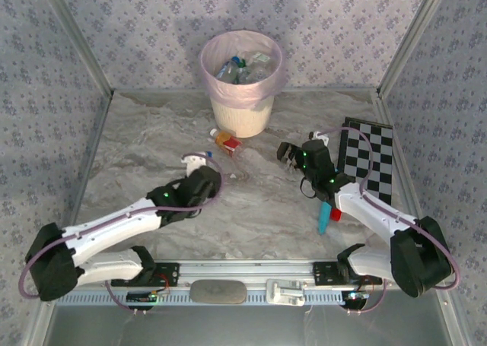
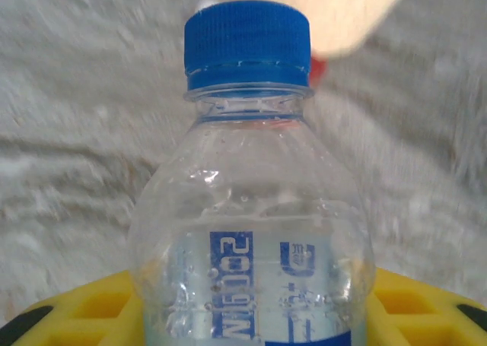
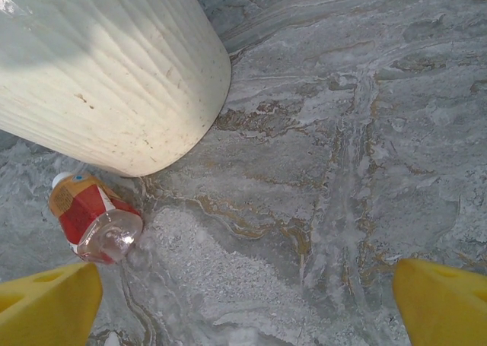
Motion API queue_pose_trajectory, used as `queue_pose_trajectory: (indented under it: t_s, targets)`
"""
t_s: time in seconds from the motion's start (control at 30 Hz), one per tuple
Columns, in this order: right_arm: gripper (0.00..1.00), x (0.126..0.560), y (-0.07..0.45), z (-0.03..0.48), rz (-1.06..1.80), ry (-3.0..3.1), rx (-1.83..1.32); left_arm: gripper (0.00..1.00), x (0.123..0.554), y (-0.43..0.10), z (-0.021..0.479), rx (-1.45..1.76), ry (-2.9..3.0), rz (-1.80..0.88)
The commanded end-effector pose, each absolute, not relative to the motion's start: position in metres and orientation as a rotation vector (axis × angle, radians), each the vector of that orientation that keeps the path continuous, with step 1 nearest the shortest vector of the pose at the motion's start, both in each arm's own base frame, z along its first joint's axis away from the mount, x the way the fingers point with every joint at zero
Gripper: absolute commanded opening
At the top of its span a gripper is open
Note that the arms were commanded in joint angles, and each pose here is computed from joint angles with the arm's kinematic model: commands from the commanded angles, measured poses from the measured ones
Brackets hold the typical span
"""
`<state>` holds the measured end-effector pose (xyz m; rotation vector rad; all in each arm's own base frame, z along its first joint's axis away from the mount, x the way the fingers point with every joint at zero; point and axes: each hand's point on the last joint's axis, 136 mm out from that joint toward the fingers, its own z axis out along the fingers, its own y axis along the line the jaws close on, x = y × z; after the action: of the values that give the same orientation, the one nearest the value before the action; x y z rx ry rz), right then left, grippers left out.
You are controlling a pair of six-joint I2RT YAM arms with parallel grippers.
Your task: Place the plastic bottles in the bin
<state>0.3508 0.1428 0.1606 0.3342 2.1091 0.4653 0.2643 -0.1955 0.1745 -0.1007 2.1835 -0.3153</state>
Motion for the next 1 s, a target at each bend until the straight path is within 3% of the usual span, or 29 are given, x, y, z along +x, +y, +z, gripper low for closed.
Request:
queue_pose_trajectory:
  t_s: [0.0,0.43,0.97]
  targets:
    - [1.00,0.355,0.146,0.166,0.501,2.096,0.355,0.42,0.292,-0.181,0.230,-0.135,1.988,-0.316]
    - [1.00,0.352,0.155,0.173,0.543,2.075,0.340,0.42,0.357,-0.180,0.375,0.129,1.787,-0.358]
    - [1.00,0.343,0.154,0.185,0.563,2.039,0.341,0.42,0.457,-0.258,0.432,0.428,1.778,-0.419]
